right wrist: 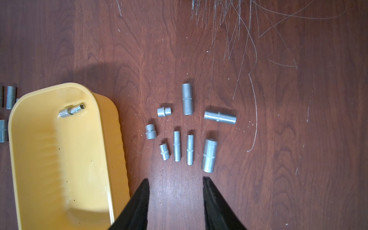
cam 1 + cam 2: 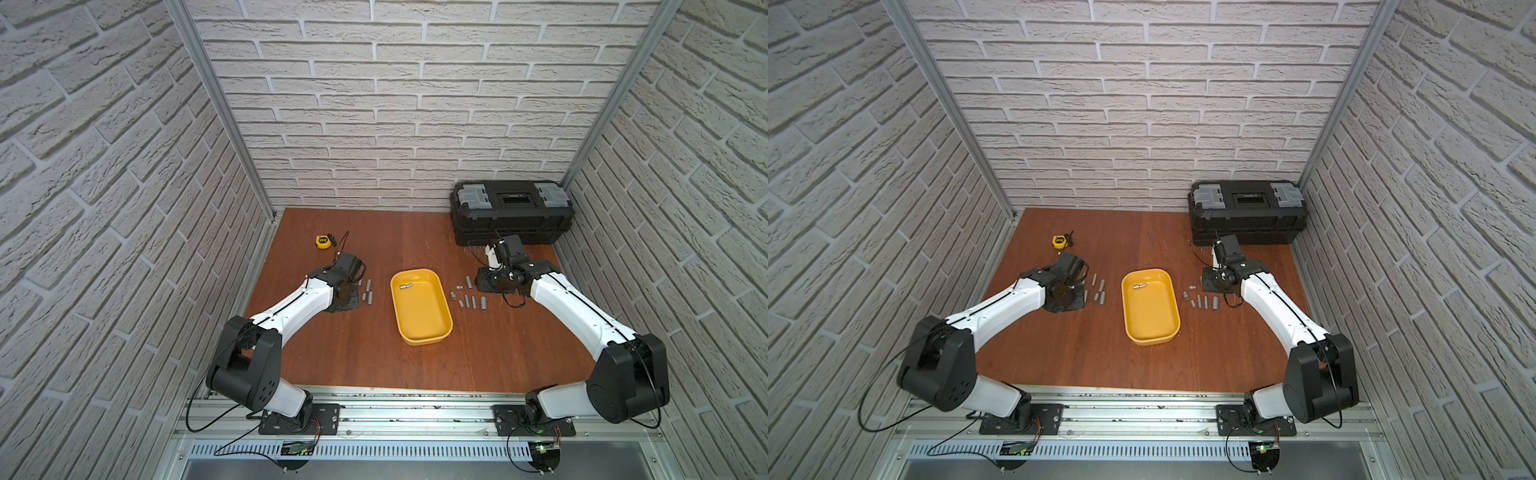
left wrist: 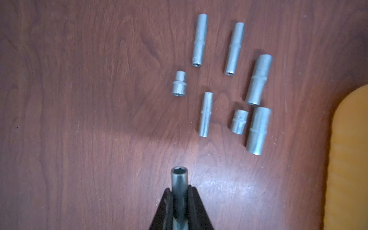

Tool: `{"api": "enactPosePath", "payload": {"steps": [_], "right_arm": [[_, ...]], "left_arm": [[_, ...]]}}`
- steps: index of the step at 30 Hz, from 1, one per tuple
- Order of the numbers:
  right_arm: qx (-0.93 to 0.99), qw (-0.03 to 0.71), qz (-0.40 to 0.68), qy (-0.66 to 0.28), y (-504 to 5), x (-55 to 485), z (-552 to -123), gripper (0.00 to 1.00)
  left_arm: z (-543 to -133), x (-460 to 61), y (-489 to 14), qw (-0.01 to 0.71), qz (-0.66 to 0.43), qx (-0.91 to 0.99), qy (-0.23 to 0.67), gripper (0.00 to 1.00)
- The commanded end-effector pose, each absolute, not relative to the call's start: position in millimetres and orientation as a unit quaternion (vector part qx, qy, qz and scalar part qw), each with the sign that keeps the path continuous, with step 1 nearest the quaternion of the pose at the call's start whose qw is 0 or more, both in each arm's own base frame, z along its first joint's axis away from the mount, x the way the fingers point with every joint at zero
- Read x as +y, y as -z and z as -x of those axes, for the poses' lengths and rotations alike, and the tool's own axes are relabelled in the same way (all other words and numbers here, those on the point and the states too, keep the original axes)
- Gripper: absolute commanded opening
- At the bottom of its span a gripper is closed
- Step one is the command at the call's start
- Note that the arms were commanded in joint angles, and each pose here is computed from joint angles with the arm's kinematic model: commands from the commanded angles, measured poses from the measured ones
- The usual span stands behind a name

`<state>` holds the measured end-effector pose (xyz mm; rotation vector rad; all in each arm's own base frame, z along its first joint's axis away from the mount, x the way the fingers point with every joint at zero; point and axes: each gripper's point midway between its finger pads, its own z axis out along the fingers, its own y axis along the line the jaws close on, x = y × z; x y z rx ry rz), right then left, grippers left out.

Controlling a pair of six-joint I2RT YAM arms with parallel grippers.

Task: Take out the socket from the storage box
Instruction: Place the socket head at the center of the board.

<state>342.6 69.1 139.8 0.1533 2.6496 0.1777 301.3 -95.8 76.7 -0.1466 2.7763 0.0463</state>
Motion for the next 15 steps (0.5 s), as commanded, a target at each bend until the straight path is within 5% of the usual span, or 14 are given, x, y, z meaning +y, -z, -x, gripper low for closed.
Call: {"api": "enactPosePath", "payload": {"steps": [1,15], "right_arm": [[0.965,0.245,-0.062,-0.073,-140.3,70.3,-346.9,0.45],[0.967,0.24,-0.059,-0.068,-138.8,68.7,-344.2,0.45]], "left_arm": [[-307.6,-101.0,-64.3,0.177,0.058,0.983,0.003,0.11],[-306.6,-98.2,-27.6,0.139,0.057,0.989,-0.008,0.14]]}}
